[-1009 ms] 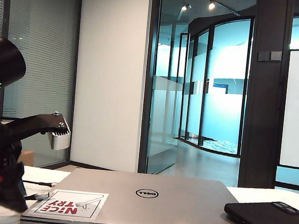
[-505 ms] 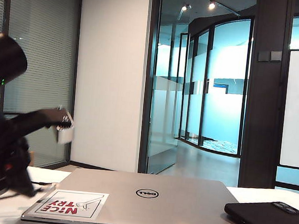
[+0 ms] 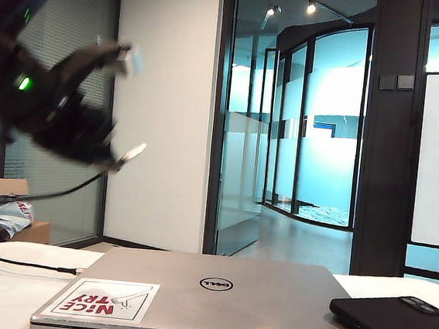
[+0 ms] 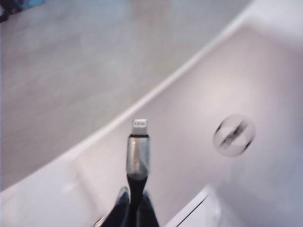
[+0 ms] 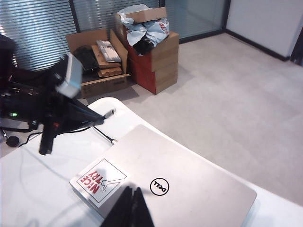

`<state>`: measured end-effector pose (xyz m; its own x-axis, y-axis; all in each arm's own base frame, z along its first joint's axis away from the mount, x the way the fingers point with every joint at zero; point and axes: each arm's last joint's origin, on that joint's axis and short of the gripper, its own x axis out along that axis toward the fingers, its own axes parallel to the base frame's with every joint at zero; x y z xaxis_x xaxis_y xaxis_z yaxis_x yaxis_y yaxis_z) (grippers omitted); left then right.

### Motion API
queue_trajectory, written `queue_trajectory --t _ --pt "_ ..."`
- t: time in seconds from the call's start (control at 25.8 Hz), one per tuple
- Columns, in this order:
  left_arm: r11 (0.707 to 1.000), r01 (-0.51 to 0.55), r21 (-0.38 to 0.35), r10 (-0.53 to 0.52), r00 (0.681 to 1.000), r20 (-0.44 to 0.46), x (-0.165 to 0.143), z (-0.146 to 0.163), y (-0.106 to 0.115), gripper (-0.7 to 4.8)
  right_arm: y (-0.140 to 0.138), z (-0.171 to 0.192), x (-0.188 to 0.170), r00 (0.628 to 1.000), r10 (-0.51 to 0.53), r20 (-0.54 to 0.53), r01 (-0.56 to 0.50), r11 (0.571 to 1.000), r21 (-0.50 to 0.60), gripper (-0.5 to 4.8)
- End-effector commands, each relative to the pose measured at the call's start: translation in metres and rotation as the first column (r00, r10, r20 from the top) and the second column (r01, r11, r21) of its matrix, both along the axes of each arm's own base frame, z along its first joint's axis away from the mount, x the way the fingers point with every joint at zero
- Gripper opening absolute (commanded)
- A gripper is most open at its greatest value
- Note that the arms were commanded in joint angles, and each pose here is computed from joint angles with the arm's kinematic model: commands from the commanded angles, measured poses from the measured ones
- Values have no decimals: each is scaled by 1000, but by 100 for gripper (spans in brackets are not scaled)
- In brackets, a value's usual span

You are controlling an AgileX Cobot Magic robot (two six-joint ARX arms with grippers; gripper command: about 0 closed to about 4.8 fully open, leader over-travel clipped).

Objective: Pick up the charging cable and the phone, plug the charging cable into the charging port on the phone, and finally place them back on the table.

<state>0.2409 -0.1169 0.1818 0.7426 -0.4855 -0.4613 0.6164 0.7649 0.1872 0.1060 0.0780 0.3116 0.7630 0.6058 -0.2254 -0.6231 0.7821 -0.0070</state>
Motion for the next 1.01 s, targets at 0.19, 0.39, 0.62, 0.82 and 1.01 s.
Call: queue_trajectory --t 0.19,0.39,0.62,0.82,1.01 --pt "952 -22 -304 0 997 -72 -10 36 -31 -8 -6 1 10 989 -121 -82 130 985 112 -5" --pt "934 67 -352 -91 995 -51 -25 52 -53 -8 -20 -1 19 972 -186 -146 209 964 162 -5" --pt "933 123 -338 -157 985 -74 -39 51 -66 -8 -39 -24 29 930 -198 -311 284 923 261 -5" --pt "945 109 -308 -153 981 -121 -40 46 -65 -8 -54 -66 38 887 -162 -432 354 840 412 -5" --pt "948 109 -298 -153 980 -130 -41 45 -65 -8 -63 -97 40 820 -179 -544 490 712 504 -5"
